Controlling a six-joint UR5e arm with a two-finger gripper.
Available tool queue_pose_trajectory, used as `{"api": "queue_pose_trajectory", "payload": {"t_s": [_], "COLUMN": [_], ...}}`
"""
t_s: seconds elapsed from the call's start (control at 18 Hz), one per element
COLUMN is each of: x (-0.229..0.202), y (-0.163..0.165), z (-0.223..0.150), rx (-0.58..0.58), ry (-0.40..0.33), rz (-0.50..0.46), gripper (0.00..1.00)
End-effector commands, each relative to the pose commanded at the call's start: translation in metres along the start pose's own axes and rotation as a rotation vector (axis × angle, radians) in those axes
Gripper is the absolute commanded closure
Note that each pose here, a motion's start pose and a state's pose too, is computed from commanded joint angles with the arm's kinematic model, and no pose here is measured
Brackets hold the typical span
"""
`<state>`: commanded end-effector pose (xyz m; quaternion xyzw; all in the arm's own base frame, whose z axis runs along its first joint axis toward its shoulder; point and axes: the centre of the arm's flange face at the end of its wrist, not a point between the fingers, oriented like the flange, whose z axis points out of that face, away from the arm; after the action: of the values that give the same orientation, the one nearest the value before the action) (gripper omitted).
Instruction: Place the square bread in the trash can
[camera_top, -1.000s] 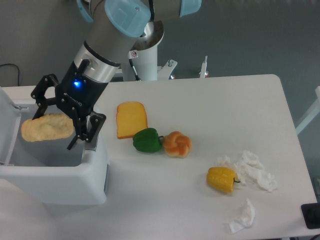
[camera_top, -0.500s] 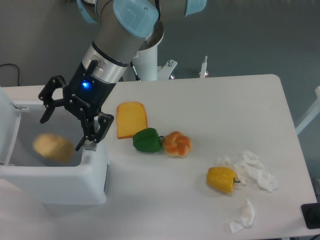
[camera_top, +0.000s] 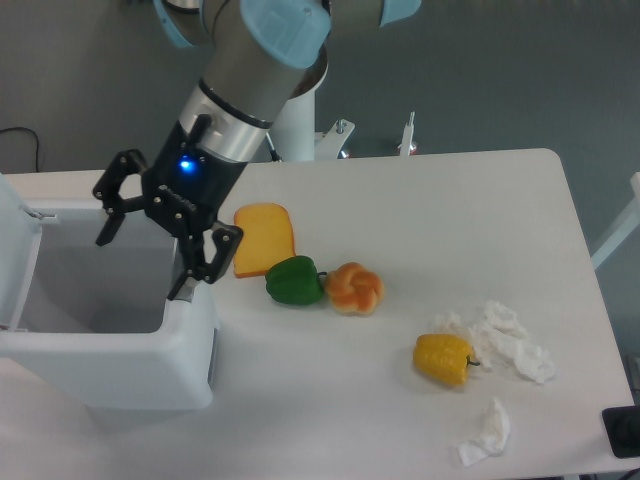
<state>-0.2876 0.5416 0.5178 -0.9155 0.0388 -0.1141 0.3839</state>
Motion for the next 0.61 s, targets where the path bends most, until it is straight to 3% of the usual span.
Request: {"api": "queue_pose_trajectory", "payload": {"t_s": [0.28, 0.61], "x": [-0.036, -0.065], "y": [0.017, 0.043], "z": [-0.025, -0.034], "rx": [-0.003, -0.266], "ry": [-0.067, -0.246], "rz": [0.092, 0.305], "gripper": [0.00, 0.00]}}
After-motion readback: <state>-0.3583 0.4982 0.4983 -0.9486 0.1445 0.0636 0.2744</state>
